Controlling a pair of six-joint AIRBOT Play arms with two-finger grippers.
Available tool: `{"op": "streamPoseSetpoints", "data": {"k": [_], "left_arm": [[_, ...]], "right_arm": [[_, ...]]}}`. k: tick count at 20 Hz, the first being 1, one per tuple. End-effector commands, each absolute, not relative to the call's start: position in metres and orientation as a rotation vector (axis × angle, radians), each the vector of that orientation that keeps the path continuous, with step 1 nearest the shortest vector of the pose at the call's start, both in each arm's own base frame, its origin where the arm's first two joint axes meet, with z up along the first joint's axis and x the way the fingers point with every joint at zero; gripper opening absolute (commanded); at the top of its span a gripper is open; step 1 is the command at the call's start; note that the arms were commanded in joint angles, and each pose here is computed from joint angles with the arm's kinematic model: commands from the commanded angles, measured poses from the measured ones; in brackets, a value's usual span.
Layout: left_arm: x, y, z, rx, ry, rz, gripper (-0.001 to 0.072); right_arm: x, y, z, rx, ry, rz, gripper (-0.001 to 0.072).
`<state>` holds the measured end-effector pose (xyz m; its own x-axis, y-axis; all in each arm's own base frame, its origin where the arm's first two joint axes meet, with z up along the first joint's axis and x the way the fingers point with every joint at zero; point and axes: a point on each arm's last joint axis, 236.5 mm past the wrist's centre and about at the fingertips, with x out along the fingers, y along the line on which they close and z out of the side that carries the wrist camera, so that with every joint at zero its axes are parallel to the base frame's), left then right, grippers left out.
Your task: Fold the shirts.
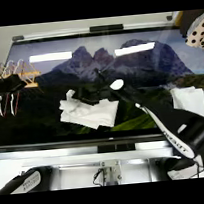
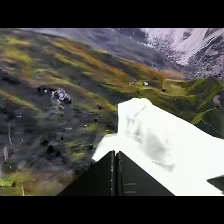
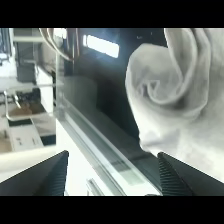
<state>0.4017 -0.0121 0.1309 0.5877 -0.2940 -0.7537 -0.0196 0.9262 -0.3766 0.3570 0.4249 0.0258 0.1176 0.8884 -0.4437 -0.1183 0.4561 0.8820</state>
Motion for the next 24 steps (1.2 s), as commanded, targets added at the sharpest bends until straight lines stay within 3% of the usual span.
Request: {"op": "streamPoseSetpoints", "data": {"k": [1, 3, 5, 6, 10, 16, 21, 22, 24], "left_arm": [[0.399, -0.013, 0.120, -0.364, 0.955, -0.165, 0.0038], [0.399, -0.012, 0.120, -0.362, 0.951, -0.164, 0.0038], [0.401, -0.012, 0.121, -0.362, 0.943, -0.162, 0.0038], [0.401, -0.012, 0.121, -0.362, 0.941, -0.161, 0.0038], [0.402, -0.011, 0.121, -0.359, 0.938, -0.161, 0.0038], [0.403, -0.011, 0.122, -0.348, 0.933, -0.166, 0.0038], [0.403, -0.011, 0.122, -0.349, 0.933, -0.166, 0.0038], [0.403, -0.011, 0.122, -0.349, 0.933, -0.166, 0.0038], [0.402, -0.011, 0.122, -0.349, 0.934, -0.167, 0.0038]], "right_arm": [[0.353, 0.372, 0.023, 0.637, 1.306, 0.837, 0.0663], [0.369, 0.286, 0.006, 0.474, 1.364, 0.564, 0.0662], [0.354, 0.187, -0.023, 0.285, 1.521, 0.250, 0.0663], [0.338, 0.174, -0.033, 0.277, 1.593, 0.221, 0.0665], [0.303, 0.209, -0.073, 0.436, 1.668, 0.320, 0.0678], [0.342, 0.264, -0.069, 0.694, 1.499, 0.491, 0.0677], [0.325, 0.282, -0.096, 0.706, 1.588, 0.480, 0.0660], [0.321, 0.286, -0.099, 0.695, 1.595, 0.486, 0.0536], [0.324, 0.289, -0.099, 0.687, 1.576, 0.487, 0.0137]]}}
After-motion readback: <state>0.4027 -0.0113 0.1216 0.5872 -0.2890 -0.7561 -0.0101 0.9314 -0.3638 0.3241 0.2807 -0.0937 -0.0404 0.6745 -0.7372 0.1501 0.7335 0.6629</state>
